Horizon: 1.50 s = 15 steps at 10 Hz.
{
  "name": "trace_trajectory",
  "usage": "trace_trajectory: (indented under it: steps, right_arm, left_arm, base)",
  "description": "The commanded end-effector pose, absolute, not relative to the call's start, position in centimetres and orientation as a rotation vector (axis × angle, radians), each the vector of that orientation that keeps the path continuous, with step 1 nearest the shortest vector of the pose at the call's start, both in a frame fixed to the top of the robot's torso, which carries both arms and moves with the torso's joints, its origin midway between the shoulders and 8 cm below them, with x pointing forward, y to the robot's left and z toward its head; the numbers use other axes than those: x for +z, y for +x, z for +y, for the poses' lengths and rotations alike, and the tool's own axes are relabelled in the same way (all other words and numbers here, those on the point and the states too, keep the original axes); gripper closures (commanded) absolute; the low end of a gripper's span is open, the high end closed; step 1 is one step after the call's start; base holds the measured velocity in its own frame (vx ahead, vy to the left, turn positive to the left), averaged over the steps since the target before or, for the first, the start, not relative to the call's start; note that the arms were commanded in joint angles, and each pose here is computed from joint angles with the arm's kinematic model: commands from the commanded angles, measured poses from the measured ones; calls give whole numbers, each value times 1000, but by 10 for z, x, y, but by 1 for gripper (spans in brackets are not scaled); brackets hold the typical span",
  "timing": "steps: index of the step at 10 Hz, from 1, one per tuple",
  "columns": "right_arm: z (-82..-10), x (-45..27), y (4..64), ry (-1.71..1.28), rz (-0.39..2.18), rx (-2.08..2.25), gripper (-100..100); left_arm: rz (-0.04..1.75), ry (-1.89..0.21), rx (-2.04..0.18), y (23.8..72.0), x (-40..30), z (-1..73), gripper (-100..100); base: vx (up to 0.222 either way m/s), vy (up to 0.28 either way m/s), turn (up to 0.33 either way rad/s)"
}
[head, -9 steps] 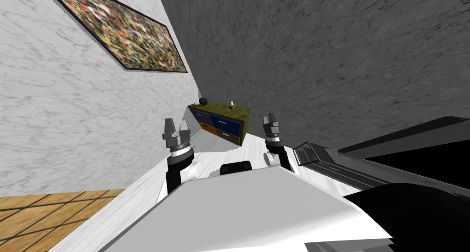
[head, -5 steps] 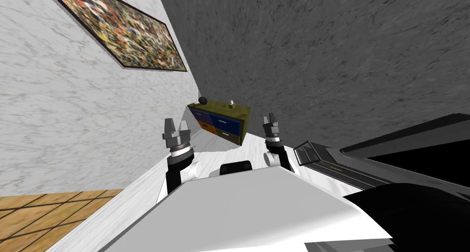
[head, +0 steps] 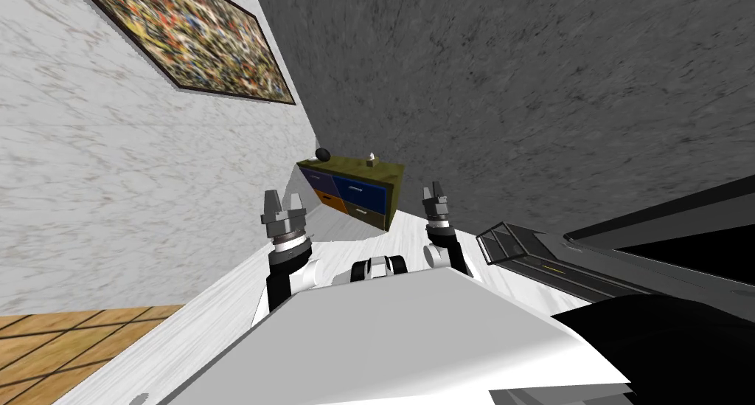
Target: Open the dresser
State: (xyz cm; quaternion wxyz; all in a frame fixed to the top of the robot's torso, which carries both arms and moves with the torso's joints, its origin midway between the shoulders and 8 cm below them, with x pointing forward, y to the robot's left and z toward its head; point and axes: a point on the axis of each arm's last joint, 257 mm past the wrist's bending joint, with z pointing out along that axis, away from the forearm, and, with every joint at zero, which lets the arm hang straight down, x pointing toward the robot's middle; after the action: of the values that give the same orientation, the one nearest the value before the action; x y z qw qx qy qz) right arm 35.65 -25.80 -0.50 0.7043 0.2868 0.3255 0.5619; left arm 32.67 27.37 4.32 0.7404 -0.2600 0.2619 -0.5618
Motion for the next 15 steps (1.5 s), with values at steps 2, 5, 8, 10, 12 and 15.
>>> trace_trajectory:
  steps: [2, 5, 8, 10, 12, 15]
  right_arm:
    - [-258, -5, 357, 638, 724, 1249, 0]
    - [-258, -5, 357, 639, 725, 1249, 0]
    - [-258, -5, 357, 639, 725, 1249, 0]
    - [-258, -5, 357, 639, 725, 1249, 0]
    - [-258, -5, 357, 639, 725, 1249, 0]
    - [-258, -5, 357, 639, 725, 1249, 0]
  left_arm:
    - [651, -530, -1241, 335, 34, 263, -100]
    - [750, -503, -1245, 351, 14, 252, -100]
    - [832, -512, -1241, 369, -13, 245, -100]
    - [879, -530, -1238, 382, -32, 241, -100]
    - [921, -553, -1233, 394, -51, 238, -100]
    - [975, -591, -1228, 411, -78, 232, -100]
  base:
    - [25, 7, -32]
    - [57, 19, -51]
    - [77, 27, -70]
    - [80, 26, -75]
    - [86, 30, -83]
    - [84, 39, -77]
